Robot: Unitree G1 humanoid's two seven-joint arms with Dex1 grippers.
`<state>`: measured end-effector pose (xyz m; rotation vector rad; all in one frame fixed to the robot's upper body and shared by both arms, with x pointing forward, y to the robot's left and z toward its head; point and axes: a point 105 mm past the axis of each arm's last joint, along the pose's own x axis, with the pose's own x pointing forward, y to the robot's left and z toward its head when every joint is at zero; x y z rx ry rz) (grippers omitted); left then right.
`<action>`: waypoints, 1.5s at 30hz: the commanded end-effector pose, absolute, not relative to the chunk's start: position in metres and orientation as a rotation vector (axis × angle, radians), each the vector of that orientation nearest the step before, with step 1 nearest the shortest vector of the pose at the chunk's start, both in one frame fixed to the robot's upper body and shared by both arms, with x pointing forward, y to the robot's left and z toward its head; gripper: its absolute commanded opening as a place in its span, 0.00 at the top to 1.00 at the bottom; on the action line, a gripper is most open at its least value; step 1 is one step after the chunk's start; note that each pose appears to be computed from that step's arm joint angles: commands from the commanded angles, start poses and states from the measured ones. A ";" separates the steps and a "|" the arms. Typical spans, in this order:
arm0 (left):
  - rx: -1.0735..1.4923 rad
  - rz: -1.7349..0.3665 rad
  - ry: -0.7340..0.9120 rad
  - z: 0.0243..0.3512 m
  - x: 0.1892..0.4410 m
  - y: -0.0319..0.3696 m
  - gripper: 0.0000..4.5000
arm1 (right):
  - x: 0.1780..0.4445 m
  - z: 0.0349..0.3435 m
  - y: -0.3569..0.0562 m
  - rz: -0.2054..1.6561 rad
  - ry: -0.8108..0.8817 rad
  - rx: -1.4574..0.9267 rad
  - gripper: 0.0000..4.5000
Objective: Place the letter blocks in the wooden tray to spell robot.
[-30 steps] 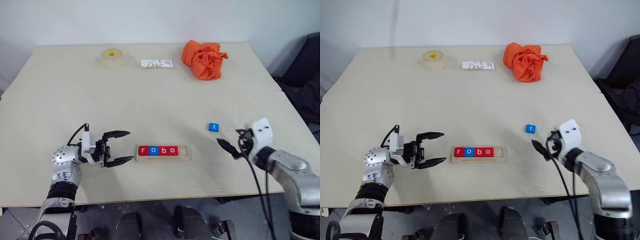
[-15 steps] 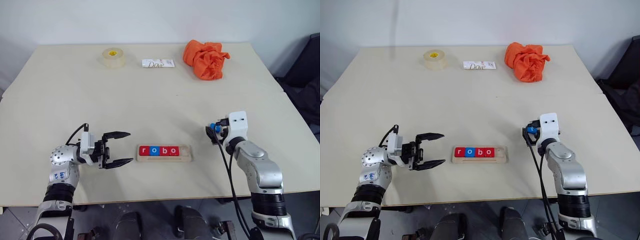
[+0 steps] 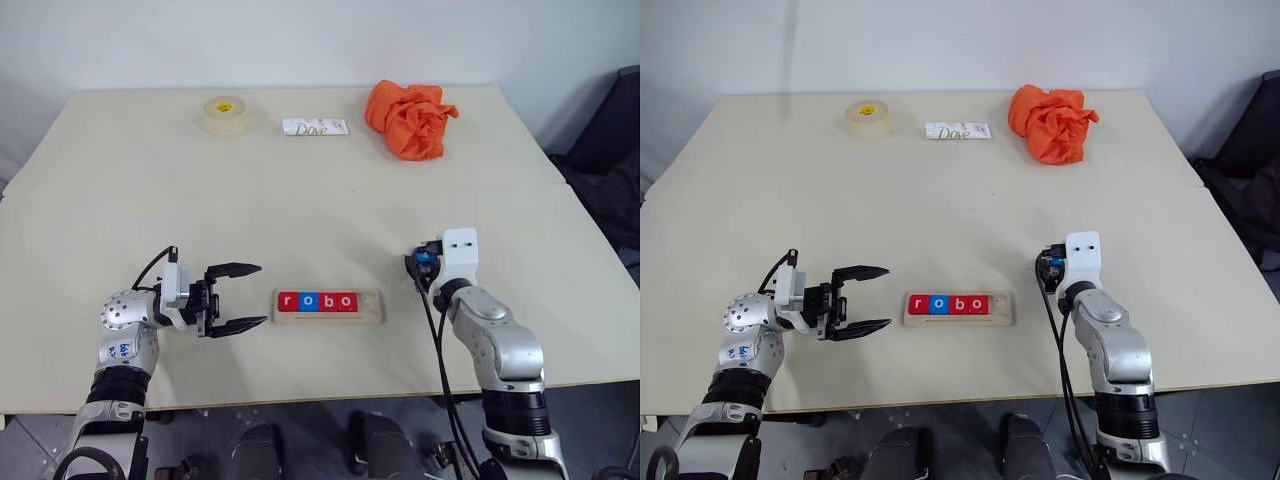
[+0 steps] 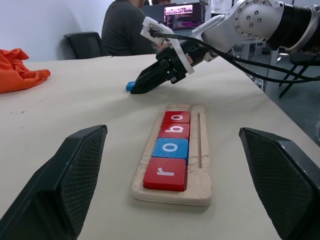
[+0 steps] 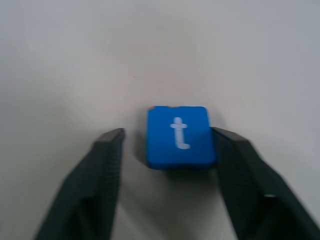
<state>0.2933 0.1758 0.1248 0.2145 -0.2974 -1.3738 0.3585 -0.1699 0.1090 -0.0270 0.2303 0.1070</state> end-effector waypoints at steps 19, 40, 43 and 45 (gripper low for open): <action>0.234 -1.446 -0.296 0.125 0.288 0.179 0.00 | 0.274 0.130 -0.190 0.134 0.242 -0.105 0.67; 0.237 -1.452 -0.296 0.126 0.290 0.177 0.00 | 0.274 0.125 -0.168 0.189 0.228 -0.053 0.01; 0.237 -1.449 -0.300 0.126 0.290 0.176 0.00 | 0.274 0.129 -0.166 0.234 0.217 -0.082 0.00; 0.238 -1.447 -0.302 0.126 0.291 0.176 0.00 | 0.276 0.133 -0.165 0.276 0.206 -0.110 0.00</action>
